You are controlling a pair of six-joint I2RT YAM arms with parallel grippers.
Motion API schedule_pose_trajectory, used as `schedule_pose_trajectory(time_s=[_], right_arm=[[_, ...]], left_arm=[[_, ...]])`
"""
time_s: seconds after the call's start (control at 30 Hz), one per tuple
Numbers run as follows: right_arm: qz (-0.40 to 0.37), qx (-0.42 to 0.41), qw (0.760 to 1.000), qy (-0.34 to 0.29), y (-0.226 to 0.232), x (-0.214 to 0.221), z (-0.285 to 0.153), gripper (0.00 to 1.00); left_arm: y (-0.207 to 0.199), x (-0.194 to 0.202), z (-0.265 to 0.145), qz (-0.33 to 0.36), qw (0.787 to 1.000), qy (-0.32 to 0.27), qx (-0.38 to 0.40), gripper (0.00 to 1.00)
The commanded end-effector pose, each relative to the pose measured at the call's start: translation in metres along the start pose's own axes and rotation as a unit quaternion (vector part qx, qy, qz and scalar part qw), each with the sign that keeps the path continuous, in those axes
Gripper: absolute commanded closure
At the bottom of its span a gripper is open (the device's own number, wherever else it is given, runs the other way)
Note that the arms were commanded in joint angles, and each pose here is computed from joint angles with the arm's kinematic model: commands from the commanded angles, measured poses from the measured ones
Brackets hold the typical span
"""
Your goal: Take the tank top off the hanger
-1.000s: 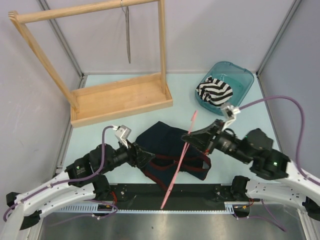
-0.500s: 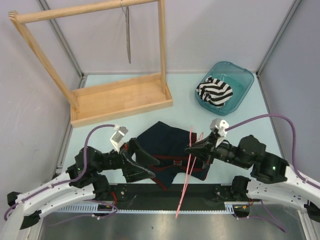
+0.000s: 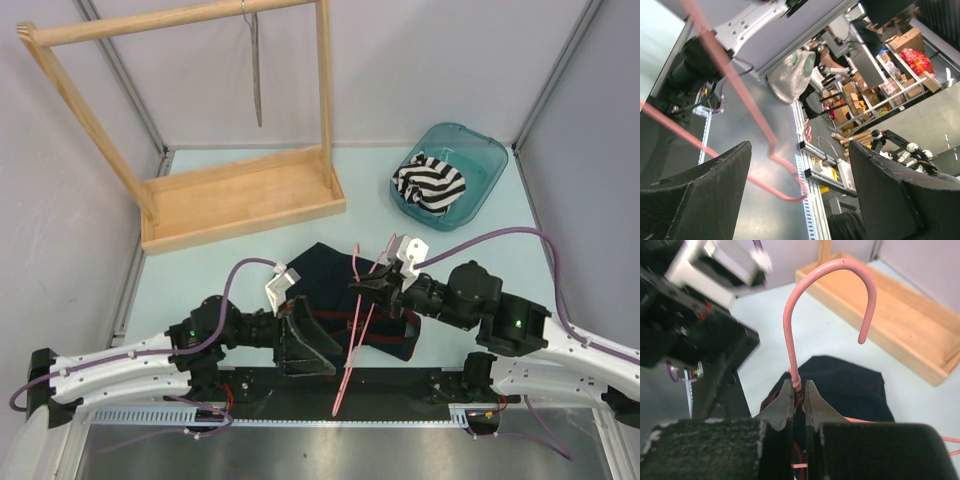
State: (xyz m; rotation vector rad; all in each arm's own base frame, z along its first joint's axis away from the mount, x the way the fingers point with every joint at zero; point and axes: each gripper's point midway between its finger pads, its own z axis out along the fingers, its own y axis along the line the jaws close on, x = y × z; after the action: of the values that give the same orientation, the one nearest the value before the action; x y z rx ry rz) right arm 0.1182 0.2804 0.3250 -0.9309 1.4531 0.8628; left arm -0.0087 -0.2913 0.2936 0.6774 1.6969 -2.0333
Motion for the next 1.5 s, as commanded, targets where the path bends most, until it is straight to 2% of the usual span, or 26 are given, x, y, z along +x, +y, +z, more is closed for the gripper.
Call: schedule_pose_trajectory(time_s=[0.0, 0.13, 0.33, 0.43, 0.47, 0.6, 0.7, 0.73, 0.8, 0.83, 0.9, 0.97, 1.0, 1.07, 1.1, 1.17, 1.2, 1.23, 1.4, 1.47], right_arm=[[-0.012, 0.018, 0.995, -0.094, -0.006, -0.063, -0.019, 1.00], [-0.017, 0.029, 0.995, -0.094, -0.010, -0.067, -0.024, 1.00], [-0.021, 0.025, 0.996, -0.086, -0.008, -0.064, -0.017, 1.00], [-0.023, 0.027, 0.996, -0.079, -0.008, -0.059, -0.013, 1.00], [-0.023, 0.029, 0.996, -0.078, -0.009, -0.058, -0.013, 1.00], [-0.019, 0.021, 0.996, -0.089, -0.006, -0.060, -0.011, 1.00], [-0.009, 0.009, 0.996, -0.094, 0.000, -0.062, -0.007, 1.00], [-0.005, 0.007, 0.995, -0.095, 0.001, -0.063, -0.006, 1.00], [-0.001, 0.002, 0.995, -0.098, 0.004, -0.067, -0.005, 1.00], [0.003, 0.003, 0.995, -0.096, 0.005, -0.067, -0.003, 1.00], [0.011, 0.005, 0.995, -0.095, 0.006, -0.070, -0.003, 1.00], [0.026, 0.020, 0.996, -0.079, 0.003, -0.064, -0.002, 0.92], [0.032, 0.029, 0.996, -0.075, 0.001, -0.065, -0.003, 0.78], [0.061, 0.066, 0.995, -0.053, -0.009, -0.055, -0.007, 0.62], [0.071, 0.096, 0.992, -0.048, -0.019, -0.052, -0.010, 0.49], [0.096, 0.125, 0.987, -0.033, -0.028, -0.046, -0.022, 0.39], [0.104, 0.154, 0.982, -0.032, -0.038, -0.045, -0.029, 0.33], [0.114, 0.166, 0.979, -0.033, -0.042, -0.045, -0.035, 0.32], [0.163, 0.228, 0.959, -0.044, -0.066, -0.037, -0.081, 0.30], [0.171, 0.241, 0.954, -0.048, -0.071, -0.034, -0.097, 0.29]], left_arm=[[0.002, 0.001, 0.007, 0.001, 1.000, -0.003, 0.003, 0.17], [-0.005, 0.003, 0.013, 0.004, 1.000, 0.007, 0.021, 0.17], [-0.022, 0.003, 0.025, -0.002, 0.998, 0.011, 0.069, 0.26], [-0.025, 0.002, 0.028, -0.004, 0.997, 0.009, 0.074, 0.37], [-0.025, 0.003, 0.028, -0.004, 0.997, 0.012, 0.075, 0.44], [-0.023, 0.001, 0.026, -0.010, 0.998, 0.000, 0.067, 0.57], [-0.022, -0.003, 0.025, -0.009, 0.998, -0.012, 0.060, 0.73], [-0.022, -0.004, 0.024, -0.009, 0.998, -0.014, 0.057, 0.82], [-0.021, -0.006, 0.022, -0.008, 0.999, -0.020, 0.050, 0.90], [-0.020, -0.007, 0.021, -0.008, 0.999, -0.023, 0.046, 1.00], [-0.013, -0.010, 0.018, -0.007, 0.999, -0.035, 0.020, 1.00], [-0.008, -0.010, 0.010, -0.007, 0.999, -0.042, -0.002, 1.00], [-0.002, -0.017, 0.008, -0.003, 0.998, -0.061, -0.021, 1.00], [0.013, -0.013, -0.001, -0.004, 0.996, -0.061, -0.064, 1.00], [0.010, -0.027, -0.009, 0.006, 0.992, -0.094, -0.080, 1.00], [0.031, -0.024, -0.024, 0.009, 0.985, -0.092, -0.147, 1.00], [0.026, -0.032, -0.032, 0.018, 0.982, -0.108, -0.153, 1.00], [0.034, -0.039, -0.039, 0.022, 0.975, -0.128, -0.181, 1.00], [0.063, -0.041, -0.066, 0.030, 0.951, -0.147, -0.269, 1.00], [0.079, -0.045, -0.079, 0.040, 0.935, -0.164, -0.312, 1.00]])
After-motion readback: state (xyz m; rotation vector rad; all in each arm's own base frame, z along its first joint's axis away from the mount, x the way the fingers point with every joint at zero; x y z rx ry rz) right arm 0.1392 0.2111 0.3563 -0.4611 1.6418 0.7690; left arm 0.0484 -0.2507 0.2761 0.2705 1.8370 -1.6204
